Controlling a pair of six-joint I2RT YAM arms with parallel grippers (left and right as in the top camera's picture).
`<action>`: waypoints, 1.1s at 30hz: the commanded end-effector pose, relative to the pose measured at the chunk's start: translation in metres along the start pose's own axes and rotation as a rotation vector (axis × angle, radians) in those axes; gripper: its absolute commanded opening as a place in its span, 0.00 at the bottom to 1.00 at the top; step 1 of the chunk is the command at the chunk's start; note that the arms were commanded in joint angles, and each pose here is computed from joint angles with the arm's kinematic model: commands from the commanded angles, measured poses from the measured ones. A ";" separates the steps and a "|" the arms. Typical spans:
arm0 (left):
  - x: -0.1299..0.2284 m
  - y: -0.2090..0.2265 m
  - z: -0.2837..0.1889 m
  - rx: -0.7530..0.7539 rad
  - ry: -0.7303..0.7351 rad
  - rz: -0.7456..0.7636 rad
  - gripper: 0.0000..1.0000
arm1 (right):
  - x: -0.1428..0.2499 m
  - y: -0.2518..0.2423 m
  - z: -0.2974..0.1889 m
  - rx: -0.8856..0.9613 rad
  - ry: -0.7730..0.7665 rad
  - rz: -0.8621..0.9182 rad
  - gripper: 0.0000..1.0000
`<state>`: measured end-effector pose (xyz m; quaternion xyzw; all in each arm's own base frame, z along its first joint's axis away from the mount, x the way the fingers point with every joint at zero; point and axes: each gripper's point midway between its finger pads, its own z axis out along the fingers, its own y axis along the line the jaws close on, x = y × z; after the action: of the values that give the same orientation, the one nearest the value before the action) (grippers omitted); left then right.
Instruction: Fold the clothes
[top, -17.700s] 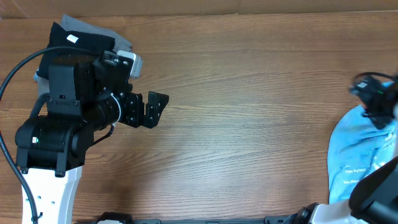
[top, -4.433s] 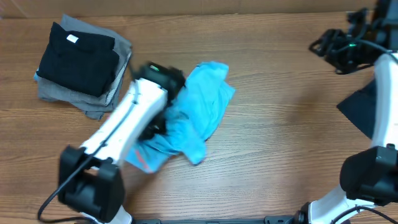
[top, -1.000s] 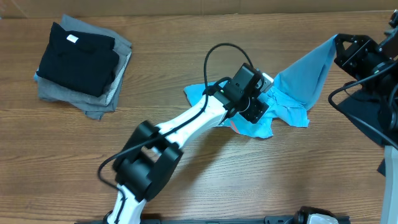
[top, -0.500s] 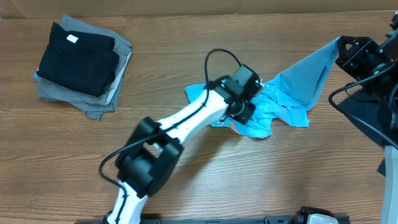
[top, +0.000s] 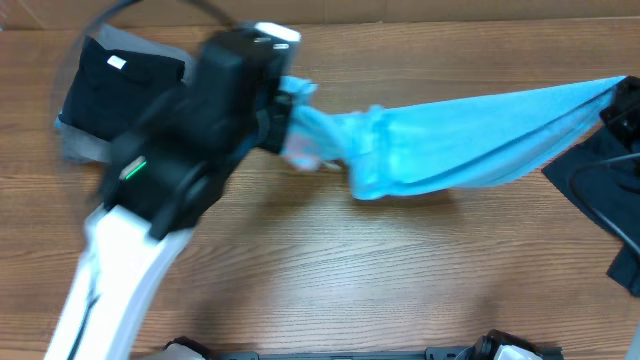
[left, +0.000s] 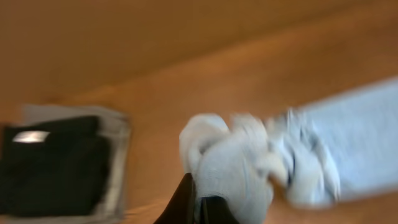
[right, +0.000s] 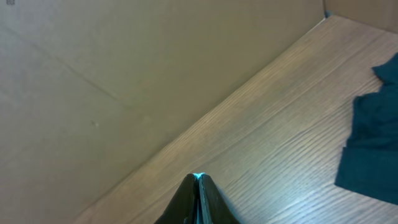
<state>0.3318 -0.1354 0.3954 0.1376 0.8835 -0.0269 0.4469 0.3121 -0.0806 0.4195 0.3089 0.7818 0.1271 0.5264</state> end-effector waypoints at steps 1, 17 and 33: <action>-0.016 0.047 -0.065 -0.164 -0.157 -0.057 0.04 | -0.021 0.002 -0.024 0.038 -0.088 -0.008 0.05; -0.018 0.062 -0.122 -0.173 -0.293 -0.100 0.04 | 0.139 -0.020 0.091 -0.089 0.793 0.029 0.39; -0.108 0.059 -0.157 -0.114 -0.683 -0.203 0.04 | 0.262 0.117 0.057 -0.563 1.032 -0.480 0.51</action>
<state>0.2930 -0.0797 0.5473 0.0198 0.7345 -0.0476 0.6766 0.3500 0.1244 0.2431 -0.0438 0.9361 0.3221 0.1343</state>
